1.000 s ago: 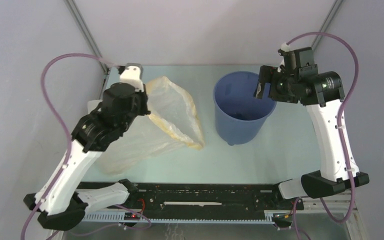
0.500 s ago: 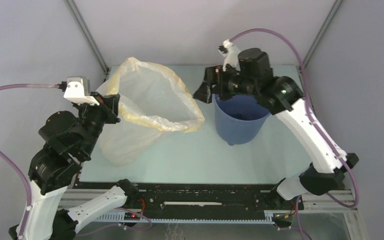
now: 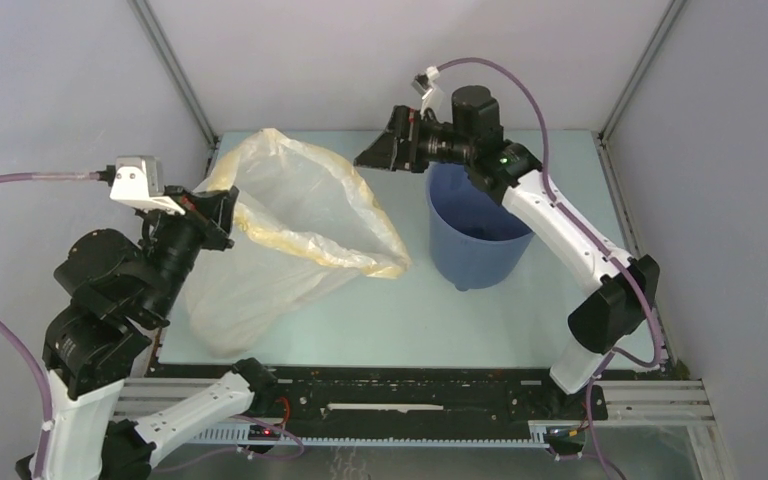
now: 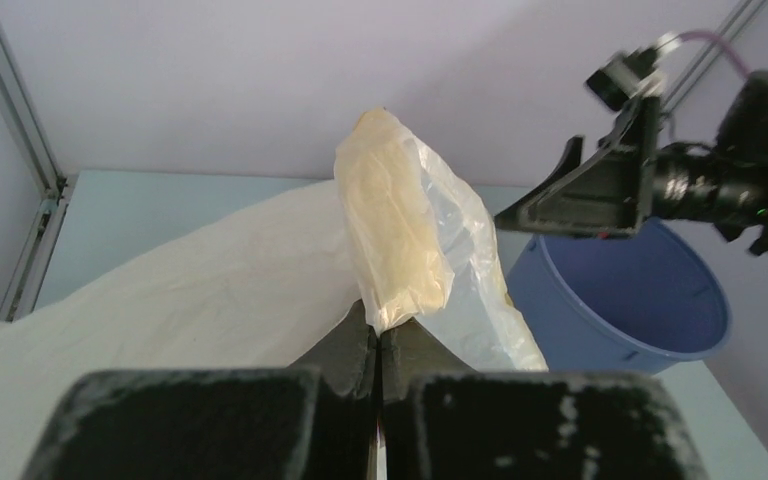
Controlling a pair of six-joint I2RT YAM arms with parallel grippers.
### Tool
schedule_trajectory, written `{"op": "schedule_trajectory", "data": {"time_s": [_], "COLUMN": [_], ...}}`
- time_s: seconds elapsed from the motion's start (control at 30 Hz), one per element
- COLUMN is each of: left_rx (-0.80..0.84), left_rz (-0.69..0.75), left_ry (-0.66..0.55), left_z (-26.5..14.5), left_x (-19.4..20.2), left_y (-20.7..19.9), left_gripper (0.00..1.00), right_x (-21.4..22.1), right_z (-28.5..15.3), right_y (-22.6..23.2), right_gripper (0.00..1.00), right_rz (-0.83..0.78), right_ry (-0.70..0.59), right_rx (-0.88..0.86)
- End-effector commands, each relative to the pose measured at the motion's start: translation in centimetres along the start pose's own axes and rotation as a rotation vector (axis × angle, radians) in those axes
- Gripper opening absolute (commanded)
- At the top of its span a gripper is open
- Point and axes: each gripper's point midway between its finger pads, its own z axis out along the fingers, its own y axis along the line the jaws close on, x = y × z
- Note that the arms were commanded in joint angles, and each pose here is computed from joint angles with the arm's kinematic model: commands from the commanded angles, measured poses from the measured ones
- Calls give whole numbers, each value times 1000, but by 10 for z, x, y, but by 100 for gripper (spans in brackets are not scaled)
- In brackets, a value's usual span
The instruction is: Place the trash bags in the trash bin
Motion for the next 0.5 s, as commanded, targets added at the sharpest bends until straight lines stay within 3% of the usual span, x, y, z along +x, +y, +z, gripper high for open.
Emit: {"op": "schedule_trajectory", "data": {"time_s": [0.0,0.3,0.47], "left_rx": [39,3,1], "left_rz": [-34,-36,-16], "left_ry": [-32,48,93], "left_z": [2,41,59], "left_x": [-19,-4,7], "left_y": [-12,-27,-35], "left_gripper": [0,0,0], "right_x": [13,32,38], "right_z": [10,0,-11], "right_y": [30,92,105], "right_gripper": [99,98,99], "right_rz": [34,161,160], "right_ry": [8,38,14], "right_rx": [-198,-412,-414]}}
